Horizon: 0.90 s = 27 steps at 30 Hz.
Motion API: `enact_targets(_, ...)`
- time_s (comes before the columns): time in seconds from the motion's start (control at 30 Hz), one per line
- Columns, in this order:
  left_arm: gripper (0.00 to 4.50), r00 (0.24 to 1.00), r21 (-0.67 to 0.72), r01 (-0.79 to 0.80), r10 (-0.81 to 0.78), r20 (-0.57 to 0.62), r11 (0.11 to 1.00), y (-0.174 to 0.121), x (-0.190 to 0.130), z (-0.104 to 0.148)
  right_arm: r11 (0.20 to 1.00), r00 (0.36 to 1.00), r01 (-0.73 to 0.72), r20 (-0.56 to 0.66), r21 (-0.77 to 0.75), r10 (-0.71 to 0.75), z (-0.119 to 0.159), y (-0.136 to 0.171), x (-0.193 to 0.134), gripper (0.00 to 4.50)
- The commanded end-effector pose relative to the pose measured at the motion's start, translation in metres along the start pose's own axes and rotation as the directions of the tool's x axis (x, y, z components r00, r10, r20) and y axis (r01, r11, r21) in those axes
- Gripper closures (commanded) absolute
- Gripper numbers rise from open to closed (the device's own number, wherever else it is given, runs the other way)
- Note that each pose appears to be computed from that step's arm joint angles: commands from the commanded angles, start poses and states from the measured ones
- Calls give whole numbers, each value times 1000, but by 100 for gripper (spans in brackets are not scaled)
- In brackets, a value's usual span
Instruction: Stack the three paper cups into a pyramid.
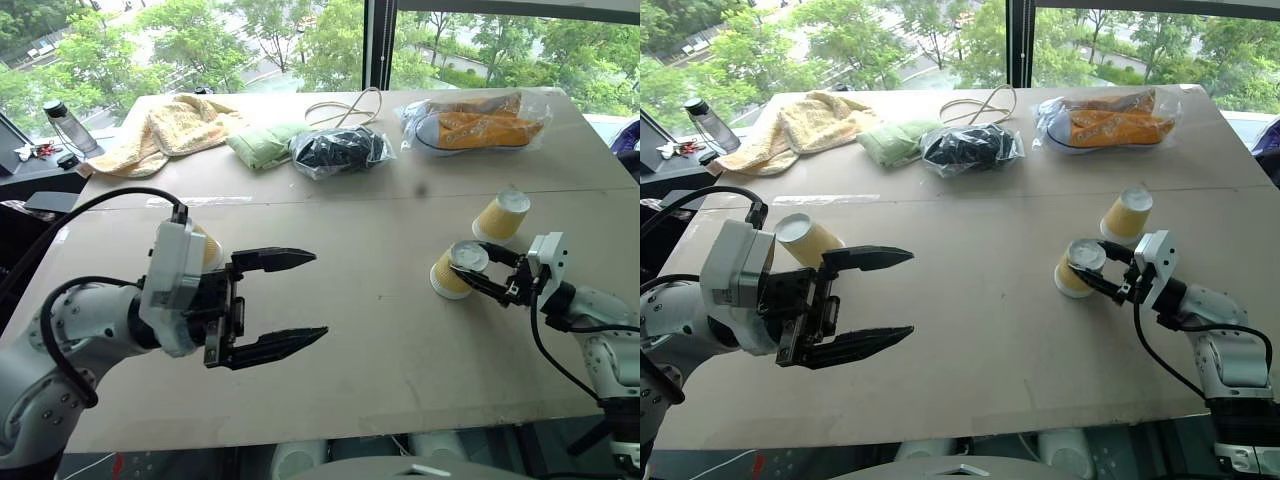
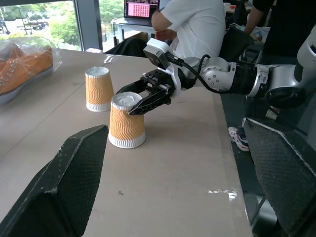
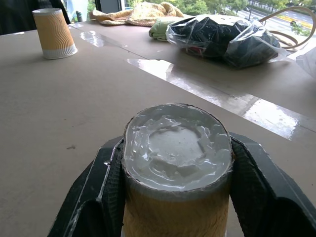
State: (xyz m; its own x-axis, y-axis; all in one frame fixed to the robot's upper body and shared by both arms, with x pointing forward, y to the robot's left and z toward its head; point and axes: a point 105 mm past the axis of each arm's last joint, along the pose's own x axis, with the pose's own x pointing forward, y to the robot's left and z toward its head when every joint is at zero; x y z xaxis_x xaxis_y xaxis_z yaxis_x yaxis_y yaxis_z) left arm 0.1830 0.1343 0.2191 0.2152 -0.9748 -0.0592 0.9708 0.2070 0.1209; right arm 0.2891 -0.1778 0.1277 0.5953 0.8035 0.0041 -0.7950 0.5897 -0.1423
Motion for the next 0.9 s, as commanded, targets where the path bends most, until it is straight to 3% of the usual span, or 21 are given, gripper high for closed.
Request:
enact_targets(0.03, 0, 1000, 26, -6, 6, -10, 1000, 0, -7, 5, 997, 995, -50, 86, -54, 54, 24, 5, 23, 241)
enact_targets(0.43, 0, 960, 47, -267, 270, -68, 962, 27, -58, -5, 959, 967, -236, 56, -158, 247, 40, 60, 162, 241)
enact_targets(0.57, 0, 942, 28, -328, 329, -70, 944, 29, -66, -11, 949, 960, -270, 34, -163, 279, 39, 68, 178, 241)
enact_targets(0.63, 0, 932, 11, -357, 357, -68, 934, 30, -69, -15, 950, 960, -270, 35, -154, 279, 40, 69, 181, 134)
enact_targets(0.73, 0, 920, -13, -387, 385, -72, 922, 30, -72, -21, 955, 960, -268, 51, -132, 276, 43, 69, 181, 8)
enact_targets(0.9, 0, 925, -25, -378, 376, -61, 925, 32, -70, -22, 960, 963, -250, 68, -128, 260, 48, 62, 173, 8)
